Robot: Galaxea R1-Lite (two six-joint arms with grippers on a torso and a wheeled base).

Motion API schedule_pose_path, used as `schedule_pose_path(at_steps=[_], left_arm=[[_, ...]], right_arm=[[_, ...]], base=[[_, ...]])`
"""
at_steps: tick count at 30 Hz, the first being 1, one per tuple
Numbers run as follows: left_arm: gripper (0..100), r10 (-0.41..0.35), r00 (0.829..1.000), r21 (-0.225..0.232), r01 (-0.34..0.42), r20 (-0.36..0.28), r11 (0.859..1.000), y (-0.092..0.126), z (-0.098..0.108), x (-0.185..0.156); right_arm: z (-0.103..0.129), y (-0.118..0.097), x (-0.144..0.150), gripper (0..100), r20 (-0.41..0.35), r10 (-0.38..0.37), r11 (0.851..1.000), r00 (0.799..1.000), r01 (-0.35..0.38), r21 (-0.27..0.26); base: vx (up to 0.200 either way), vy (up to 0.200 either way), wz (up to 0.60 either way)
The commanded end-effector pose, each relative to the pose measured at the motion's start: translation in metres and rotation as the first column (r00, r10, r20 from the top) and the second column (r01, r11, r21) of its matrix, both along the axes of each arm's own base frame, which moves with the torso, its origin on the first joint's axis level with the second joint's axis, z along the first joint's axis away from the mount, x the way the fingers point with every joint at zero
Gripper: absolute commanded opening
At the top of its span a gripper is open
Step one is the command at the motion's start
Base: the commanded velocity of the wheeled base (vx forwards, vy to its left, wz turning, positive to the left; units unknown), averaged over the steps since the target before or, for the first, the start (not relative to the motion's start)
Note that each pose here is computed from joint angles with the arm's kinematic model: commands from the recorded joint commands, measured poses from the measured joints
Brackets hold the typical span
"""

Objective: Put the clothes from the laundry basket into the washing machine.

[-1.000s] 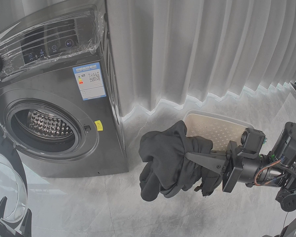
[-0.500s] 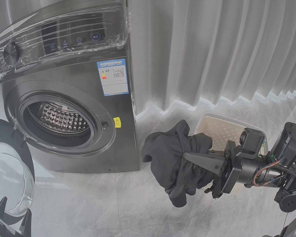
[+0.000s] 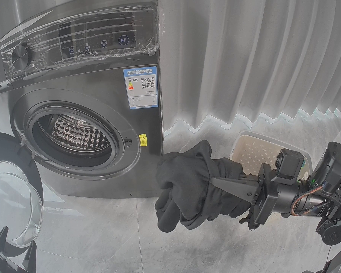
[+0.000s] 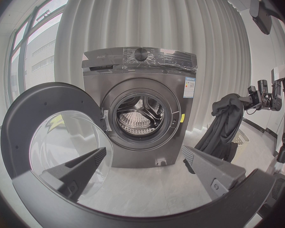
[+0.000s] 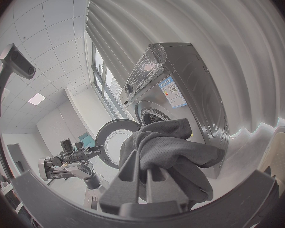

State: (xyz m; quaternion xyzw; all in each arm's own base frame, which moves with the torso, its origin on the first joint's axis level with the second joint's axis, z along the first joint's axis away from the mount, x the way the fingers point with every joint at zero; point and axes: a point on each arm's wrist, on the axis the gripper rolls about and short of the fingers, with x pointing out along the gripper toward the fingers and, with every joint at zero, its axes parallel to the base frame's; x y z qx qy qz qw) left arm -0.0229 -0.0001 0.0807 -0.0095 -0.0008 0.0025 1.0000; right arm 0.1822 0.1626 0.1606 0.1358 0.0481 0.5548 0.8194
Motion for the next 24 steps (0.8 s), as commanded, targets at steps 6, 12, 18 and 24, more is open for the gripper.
schedule_pose_path(at_steps=[6, 12, 18, 24], left_arm=[[100, 0.001, 1.0, -0.001, -0.001, -0.005, 1.0, 0.0, -0.0052, 0.0003], [100, 0.001, 1.0, -0.001, -0.001, -0.005, 1.0, 0.0, -0.0052, 0.0003], [100, 0.001, 1.0, -0.001, -0.001, -0.005, 1.0, 0.0, -0.0052, 0.0003], [100, 0.001, 1.0, -0.001, -0.001, -0.005, 1.0, 0.0, -0.0052, 0.0003]], right_arm=[[0.0003, 0.0001, -0.0002, 0, 0.002, 0.001, 1.0, 1.0, -0.001, 0.002], [0.0007, -0.0003, -0.0002, 0, 0.004, 0.002, 1.0, 1.0, -0.002, 0.002], [0.0014, -0.0001, 0.0001, 0, 0.002, 0.003, 1.0, 1.0, -0.003, 0.006], [0.0014, -0.0004, 0.0003, 0, 0.0, 0.001, 1.0, 1.0, -0.001, 0.007]], base=[[0.0, 0.0, 0.0], [0.0, 0.0, 0.0], [0.0, 0.0, 0.3], [0.0, 0.0, 0.0]])
